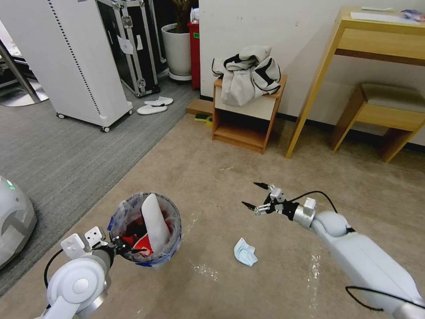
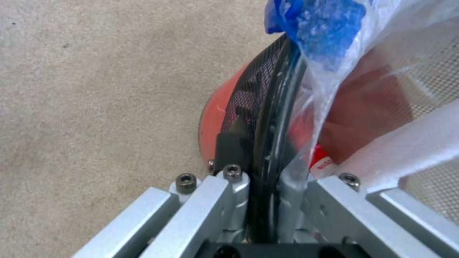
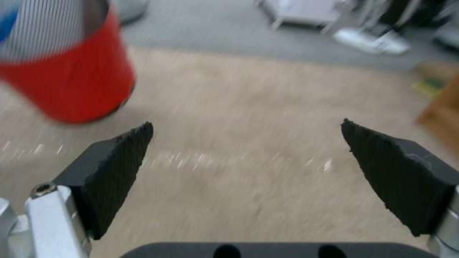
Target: Pick up the trash bin and place the garbage on the floor into it.
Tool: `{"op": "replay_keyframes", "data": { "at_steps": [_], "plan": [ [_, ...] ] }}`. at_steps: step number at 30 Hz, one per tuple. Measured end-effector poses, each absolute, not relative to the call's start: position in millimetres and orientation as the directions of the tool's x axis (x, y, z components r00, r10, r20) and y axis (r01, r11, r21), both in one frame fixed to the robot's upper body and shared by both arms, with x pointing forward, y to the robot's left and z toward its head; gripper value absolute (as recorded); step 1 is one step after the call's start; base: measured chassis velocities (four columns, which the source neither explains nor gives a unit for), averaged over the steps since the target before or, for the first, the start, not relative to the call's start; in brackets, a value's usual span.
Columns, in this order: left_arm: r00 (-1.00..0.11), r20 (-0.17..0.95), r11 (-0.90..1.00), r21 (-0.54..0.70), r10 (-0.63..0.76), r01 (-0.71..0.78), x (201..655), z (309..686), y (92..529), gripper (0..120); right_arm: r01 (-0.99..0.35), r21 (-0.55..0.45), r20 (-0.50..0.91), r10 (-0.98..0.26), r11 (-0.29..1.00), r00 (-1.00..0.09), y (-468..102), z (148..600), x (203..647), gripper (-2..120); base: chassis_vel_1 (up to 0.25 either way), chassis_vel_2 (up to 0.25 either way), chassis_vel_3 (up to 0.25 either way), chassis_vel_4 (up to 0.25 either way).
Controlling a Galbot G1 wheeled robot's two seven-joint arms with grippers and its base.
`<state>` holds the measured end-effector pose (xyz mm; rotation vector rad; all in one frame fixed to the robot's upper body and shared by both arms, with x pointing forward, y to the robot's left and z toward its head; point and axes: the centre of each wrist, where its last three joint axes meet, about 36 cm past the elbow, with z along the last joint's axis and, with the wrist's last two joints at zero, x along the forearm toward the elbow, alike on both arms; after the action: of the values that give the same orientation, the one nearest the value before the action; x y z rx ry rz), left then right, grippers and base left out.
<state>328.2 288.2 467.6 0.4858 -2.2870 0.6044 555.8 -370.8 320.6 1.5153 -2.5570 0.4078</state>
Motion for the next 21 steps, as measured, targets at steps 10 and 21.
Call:
{"op": "replay_keyframes", "data": {
  "at_steps": [10, 21],
  "plan": [
    [-0.674, 0.719, 0.818, -0.278, -0.171, -0.504, 331.2, 464.9, 289.3, 1, -0.944, -0.117, 0.417, -0.847, 0.31, -0.33, -355.5, 276.8, 570.9, 100, 0.0, 0.0, 0.0, 0.0],
    [-0.672, 0.721, 0.825, -0.271, -0.168, -0.496, 331.9, 459.4, 285.3, 1, -0.914, -0.043, 0.481, -0.794, 0.403, -0.373, -356.5, 225.7, 545.4, 100, 0.0, 0.0, 0.0, 0.0]
  ]
}}
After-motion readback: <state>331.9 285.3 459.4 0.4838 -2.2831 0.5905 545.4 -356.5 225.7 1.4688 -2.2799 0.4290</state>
